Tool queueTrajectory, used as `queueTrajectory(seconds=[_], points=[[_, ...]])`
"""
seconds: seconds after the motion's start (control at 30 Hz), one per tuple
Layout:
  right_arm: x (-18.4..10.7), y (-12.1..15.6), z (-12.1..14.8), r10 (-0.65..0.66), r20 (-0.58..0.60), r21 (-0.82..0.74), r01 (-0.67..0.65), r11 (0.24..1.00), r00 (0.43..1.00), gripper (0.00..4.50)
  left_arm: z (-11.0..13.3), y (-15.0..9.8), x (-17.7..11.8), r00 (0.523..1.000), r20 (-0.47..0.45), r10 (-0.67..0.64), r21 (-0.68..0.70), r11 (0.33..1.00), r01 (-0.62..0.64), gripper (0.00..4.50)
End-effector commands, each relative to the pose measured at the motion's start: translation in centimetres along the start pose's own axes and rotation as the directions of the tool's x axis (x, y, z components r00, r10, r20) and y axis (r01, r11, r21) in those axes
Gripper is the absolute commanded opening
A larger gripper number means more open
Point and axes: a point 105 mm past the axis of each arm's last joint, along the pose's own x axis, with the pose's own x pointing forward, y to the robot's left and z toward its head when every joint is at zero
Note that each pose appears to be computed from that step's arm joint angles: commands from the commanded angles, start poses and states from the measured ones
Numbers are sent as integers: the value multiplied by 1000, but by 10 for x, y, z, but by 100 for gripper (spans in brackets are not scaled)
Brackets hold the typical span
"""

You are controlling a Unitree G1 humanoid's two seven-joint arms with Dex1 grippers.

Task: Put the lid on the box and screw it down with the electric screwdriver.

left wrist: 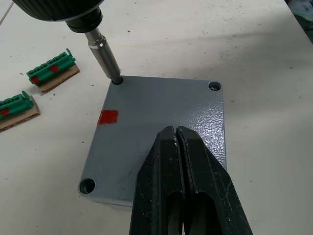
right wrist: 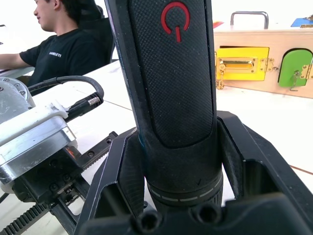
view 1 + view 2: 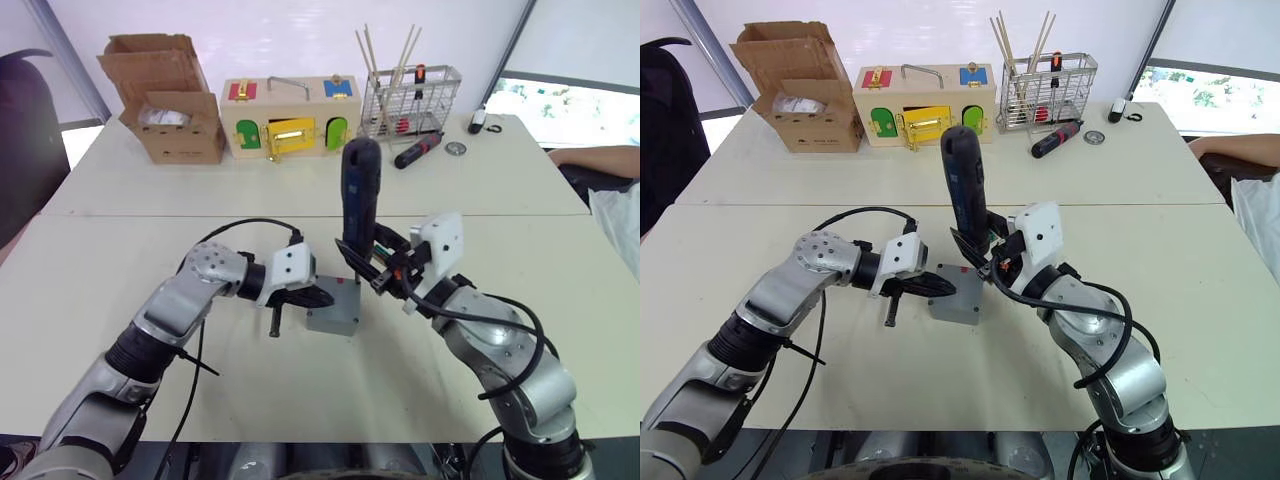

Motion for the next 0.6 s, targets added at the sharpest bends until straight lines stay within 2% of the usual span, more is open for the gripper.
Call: queueTrajectory(seconds=[0.03,0.2,0.37,0.47,0.6], points=[[1,1,-24,40,-107,95,-30,995,993,182,0,-3,-5,1000,30,-6,-89,996,9,0],[-6,-14,41,104,77,101,-111,989,992,182,29,-5,-35,988,154,-15,-186,982,44,0],[-18,-31,94,190,137,108,-205,973,972,182,50,1,-57,978,209,11,-197,980,31,0],[-21,-45,133,190,235,156,-230,961,953,182,63,7,-64,968,248,24,-185,983,23,0],[-28,-65,171,140,327,249,-228,941,935,182,73,9,-64,963,270,19,-151,988,22,0]])
